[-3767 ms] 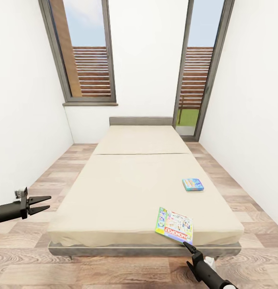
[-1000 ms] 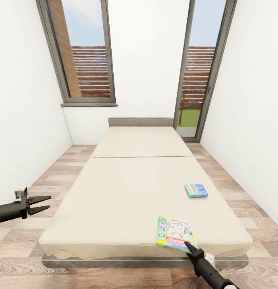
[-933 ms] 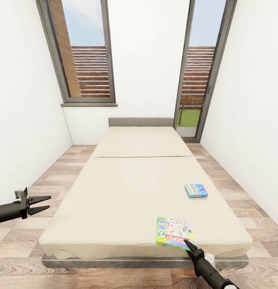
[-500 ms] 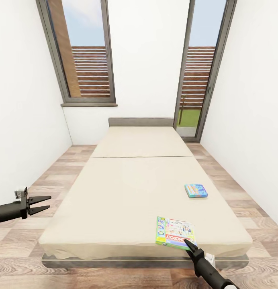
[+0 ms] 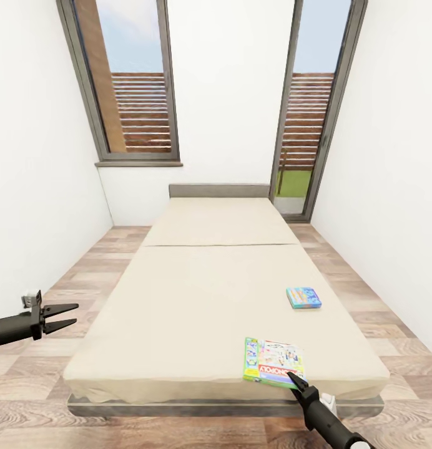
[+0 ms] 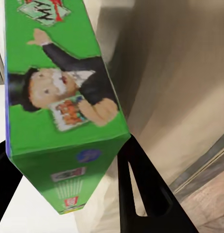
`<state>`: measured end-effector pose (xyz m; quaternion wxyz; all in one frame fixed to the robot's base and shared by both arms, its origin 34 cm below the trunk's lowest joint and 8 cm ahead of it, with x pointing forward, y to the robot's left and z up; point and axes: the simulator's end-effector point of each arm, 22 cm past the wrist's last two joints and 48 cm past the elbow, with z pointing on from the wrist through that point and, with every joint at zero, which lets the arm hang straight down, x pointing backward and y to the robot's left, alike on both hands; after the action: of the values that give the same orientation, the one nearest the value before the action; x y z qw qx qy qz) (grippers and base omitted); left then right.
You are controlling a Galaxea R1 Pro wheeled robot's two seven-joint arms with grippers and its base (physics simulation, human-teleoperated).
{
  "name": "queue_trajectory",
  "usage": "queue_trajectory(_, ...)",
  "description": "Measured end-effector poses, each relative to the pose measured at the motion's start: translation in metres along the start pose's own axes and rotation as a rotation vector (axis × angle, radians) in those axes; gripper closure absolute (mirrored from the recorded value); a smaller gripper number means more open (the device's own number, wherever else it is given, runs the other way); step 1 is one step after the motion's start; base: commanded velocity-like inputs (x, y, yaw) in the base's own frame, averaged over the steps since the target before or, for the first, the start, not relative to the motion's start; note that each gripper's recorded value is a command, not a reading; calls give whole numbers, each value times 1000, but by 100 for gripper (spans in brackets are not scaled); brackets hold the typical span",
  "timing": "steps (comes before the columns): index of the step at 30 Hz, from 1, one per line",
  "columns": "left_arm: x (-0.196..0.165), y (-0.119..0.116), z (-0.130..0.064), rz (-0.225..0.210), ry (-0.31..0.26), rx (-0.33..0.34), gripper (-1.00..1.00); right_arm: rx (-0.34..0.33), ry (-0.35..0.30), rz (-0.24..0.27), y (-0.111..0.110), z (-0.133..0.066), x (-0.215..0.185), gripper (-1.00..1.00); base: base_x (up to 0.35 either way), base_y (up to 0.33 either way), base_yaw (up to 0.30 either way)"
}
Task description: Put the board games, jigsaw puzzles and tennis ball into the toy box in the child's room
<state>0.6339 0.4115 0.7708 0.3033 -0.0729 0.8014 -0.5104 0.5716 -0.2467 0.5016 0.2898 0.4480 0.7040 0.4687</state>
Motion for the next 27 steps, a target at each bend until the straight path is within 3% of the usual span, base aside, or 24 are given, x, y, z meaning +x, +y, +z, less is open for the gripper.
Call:
queue_trajectory(5, -5, -8, -2, 0, 1, 0, -100, -19, -8, -19, 19, -3, -7, 100, 0, 0, 0)
queue_trajectory(8, -8, -13, -3, 0, 1, 0, -100, -56, 25, -94, 49, 2, -6, 100, 0, 0, 0)
queue_trajectory(13, -14, -22, -5, 0, 2, 0, -100, -190, 167, -228, 127, 9, 25, 100, 0, 0, 0)
queue_trajectory(16, -17, -27, -6, 0, 2, 0, -100, -265, 222, -281, 176, 7, 36, 100, 0, 0, 0)
queue_trajectory(21, -22, -35, -8, 0, 2, -1, -100, -287, 283, -318, 202, 3, 51, 100, 0, 0, 0)
queue_trajectory(27, -28, -44, -11, 0, 2, -1, -100, -297, 290, -322, 216, -1, 52, 100, 0, 0, 0)
